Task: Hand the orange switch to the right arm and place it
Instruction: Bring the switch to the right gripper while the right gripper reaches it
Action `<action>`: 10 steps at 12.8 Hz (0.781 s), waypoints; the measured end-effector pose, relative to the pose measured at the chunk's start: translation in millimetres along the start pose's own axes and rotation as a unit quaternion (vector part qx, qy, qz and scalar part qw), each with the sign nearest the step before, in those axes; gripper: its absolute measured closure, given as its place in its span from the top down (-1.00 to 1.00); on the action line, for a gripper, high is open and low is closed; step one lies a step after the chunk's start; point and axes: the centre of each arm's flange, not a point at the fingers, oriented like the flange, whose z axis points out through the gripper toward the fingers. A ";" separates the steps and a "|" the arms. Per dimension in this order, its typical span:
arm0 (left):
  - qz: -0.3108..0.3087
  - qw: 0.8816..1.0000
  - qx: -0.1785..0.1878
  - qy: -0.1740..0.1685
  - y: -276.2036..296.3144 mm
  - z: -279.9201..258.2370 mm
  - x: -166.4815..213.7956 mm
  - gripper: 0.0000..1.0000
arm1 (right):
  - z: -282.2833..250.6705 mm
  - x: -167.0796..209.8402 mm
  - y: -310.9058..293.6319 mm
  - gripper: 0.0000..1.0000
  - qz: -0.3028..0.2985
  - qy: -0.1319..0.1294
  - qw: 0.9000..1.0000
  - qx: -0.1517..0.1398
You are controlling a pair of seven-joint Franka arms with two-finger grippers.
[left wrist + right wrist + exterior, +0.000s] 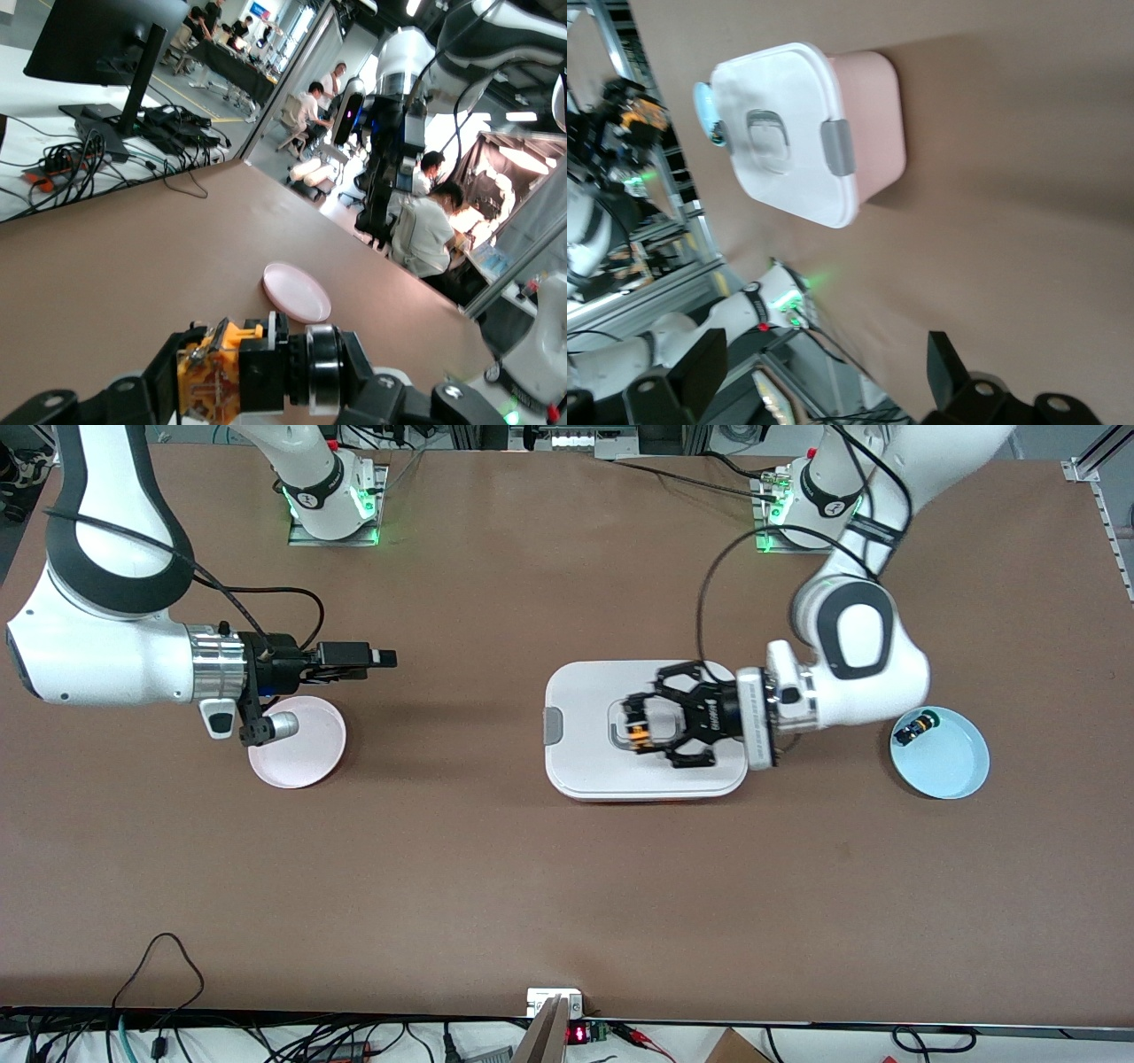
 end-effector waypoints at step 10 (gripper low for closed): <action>-0.052 0.997 0.010 0.057 87.5 123.2 19.6 0.45 | 58.9 21.4 40.8 1.00 0.150 -0.042 0.944 0.292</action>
